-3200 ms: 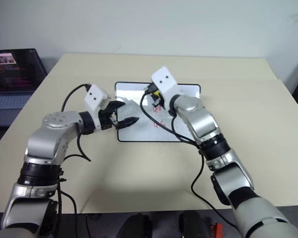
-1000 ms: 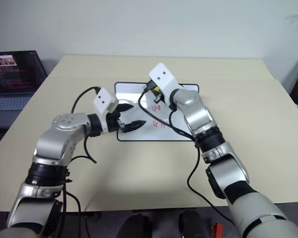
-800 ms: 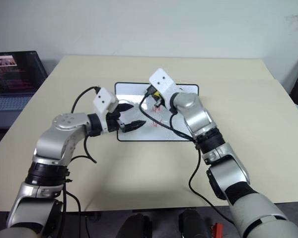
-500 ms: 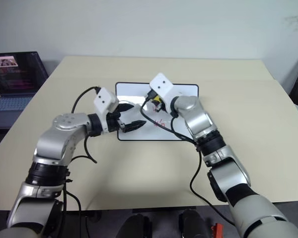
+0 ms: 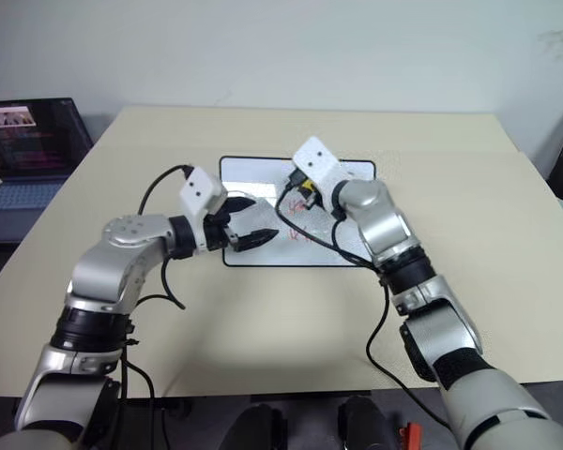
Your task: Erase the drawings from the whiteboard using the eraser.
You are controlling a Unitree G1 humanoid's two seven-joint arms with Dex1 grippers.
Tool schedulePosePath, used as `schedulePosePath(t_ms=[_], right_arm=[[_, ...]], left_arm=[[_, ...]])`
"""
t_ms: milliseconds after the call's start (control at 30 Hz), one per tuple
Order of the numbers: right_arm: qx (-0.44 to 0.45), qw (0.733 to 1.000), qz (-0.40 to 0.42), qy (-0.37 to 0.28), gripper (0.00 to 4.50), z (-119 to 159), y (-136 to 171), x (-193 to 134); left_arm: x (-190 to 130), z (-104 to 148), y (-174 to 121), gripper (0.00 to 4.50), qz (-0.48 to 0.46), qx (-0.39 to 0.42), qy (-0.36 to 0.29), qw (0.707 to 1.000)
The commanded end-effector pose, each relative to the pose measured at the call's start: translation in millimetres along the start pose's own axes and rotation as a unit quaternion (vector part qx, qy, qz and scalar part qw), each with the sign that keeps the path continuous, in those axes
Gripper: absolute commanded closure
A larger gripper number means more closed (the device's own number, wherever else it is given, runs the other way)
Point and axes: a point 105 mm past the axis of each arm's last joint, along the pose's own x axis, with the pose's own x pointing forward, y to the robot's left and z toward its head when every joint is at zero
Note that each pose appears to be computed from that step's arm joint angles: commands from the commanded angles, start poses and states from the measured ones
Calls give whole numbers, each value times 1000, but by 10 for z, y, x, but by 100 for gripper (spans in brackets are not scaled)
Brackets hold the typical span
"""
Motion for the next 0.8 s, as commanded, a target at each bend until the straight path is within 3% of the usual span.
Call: schedulePosePath(t_ms=[33, 300, 567, 800], right_arm=[[2, 1000, -10, 27, 327, -143, -17, 1], [23, 998, -31, -43, 327, 321, -89, -36], [-16, 999, -35, -6, 327, 83, -29, 39], [-6, 1000, 17, 16, 327, -40, 148, 35]], left_arm=[[-3, 164, -29, 0, -5, 21, -21, 1000], [0, 153, -38, 0, -6, 18, -21, 1000], [10, 149, -51, 0, -9, 17, -22, 1000], [19, 146, -60, 0, -11, 16, -22, 1000]])
